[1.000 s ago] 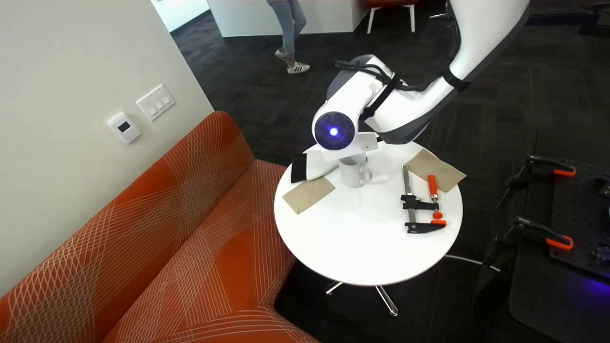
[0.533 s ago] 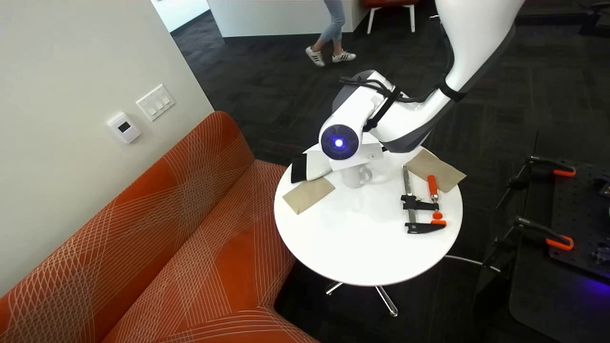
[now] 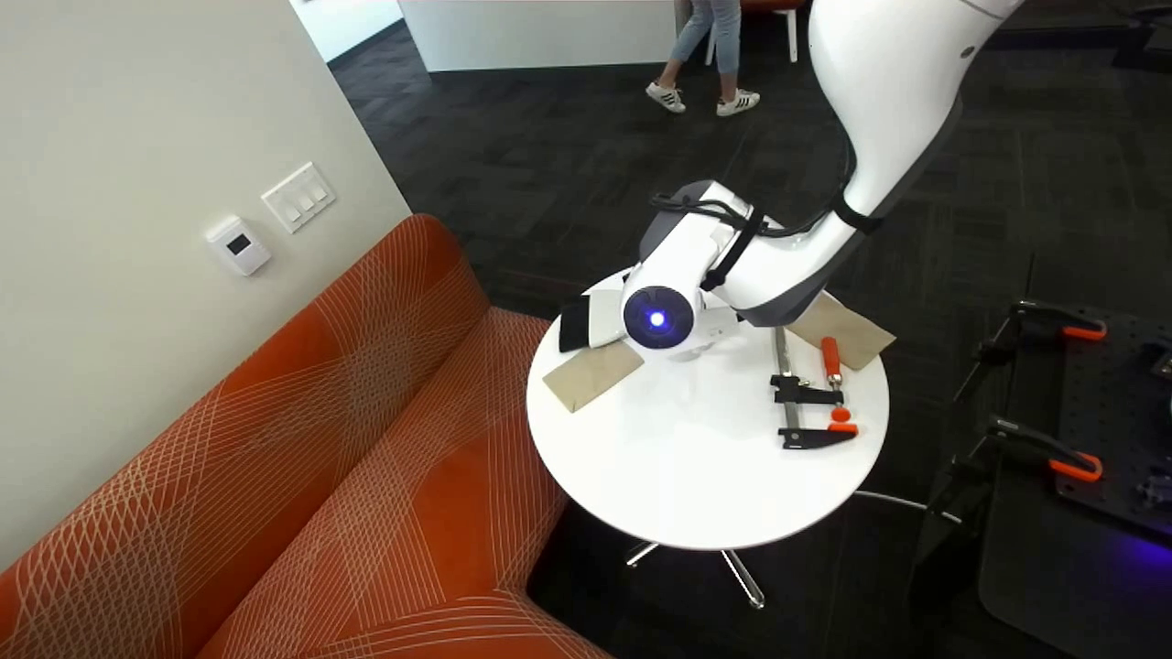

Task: Place the pen inside the mug

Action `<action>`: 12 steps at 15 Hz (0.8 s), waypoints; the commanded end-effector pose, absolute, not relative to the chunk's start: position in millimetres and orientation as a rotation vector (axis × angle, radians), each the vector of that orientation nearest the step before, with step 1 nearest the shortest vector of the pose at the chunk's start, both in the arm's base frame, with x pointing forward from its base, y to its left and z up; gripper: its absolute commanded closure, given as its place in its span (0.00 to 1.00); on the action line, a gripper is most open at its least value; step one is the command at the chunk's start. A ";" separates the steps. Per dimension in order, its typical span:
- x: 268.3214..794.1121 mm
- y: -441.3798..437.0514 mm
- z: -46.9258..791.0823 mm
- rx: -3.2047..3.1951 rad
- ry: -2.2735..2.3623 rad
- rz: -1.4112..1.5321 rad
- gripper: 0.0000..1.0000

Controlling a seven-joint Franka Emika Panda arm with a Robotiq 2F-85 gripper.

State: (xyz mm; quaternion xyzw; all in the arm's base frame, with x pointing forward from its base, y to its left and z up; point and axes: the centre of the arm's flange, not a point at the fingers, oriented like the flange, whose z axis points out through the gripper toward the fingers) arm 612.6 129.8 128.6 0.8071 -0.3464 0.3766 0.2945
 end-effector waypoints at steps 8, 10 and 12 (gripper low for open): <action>596.1 144.6 155.4 2.126 -0.945 1.125 0.11; 592.7 143.8 172.1 2.115 -0.962 1.157 0.00; 590.3 142.8 188.1 2.117 -0.973 1.166 0.00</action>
